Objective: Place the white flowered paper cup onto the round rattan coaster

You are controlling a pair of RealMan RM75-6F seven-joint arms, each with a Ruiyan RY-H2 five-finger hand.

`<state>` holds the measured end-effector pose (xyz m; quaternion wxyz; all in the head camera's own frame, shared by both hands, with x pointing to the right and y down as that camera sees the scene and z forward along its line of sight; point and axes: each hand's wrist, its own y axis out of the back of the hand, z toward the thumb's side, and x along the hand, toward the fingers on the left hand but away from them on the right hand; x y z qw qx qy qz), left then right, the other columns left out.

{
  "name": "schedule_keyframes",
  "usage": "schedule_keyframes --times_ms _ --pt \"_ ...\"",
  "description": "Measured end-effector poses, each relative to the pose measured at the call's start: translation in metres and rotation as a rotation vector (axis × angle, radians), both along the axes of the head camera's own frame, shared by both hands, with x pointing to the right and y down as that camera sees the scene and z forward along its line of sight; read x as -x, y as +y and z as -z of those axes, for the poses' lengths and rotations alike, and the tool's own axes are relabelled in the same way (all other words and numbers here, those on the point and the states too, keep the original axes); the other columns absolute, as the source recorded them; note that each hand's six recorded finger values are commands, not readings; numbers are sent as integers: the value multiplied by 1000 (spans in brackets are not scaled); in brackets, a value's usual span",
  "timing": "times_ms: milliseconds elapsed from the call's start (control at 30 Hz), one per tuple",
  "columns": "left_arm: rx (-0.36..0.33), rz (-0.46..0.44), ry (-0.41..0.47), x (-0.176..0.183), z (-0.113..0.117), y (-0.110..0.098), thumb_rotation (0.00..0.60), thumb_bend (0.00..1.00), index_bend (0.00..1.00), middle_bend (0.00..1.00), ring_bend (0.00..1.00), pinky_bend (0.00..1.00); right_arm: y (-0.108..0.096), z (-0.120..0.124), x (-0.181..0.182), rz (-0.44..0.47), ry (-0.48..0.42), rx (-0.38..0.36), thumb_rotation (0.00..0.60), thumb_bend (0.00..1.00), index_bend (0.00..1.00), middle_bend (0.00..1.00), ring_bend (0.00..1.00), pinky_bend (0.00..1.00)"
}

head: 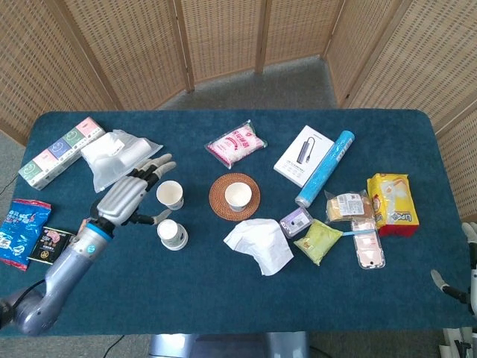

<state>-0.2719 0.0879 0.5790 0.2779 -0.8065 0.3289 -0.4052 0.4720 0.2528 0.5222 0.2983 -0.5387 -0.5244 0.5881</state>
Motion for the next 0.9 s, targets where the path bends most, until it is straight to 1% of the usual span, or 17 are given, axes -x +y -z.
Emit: schedule_keyframes --times_ms 100,233,500,600,700,900 --pt "1 23 -67 27 6 15 486 372 0 0 0 0 1 -1 2 -2 1 4 600 245 0 0 0 0" --pt "-23 67 -139 58 15 33 487 371 1 0 0 0 2 0 3 1 6 5 600 246 0 0 0 0" --pt "-115 212 -235 117 48 75 493 371 9 0 0 0 9 5 4 8 8 1 600 249 0 0 0 0" --pt "-146 253 -261 134 61 89 494 371 11 0 0 0 12 4 6 13 6 4 600 249 0 0 0 0" --pt "-159 283 -265 146 69 102 496 371 11 0 0 0 15 4 9 24 -2 3 600 251 0 0 0 0" --pt "-149 319 -280 157 69 123 496 371 11 0 0 0 18 3 15 47 -16 13 600 249 0 0 0 0"
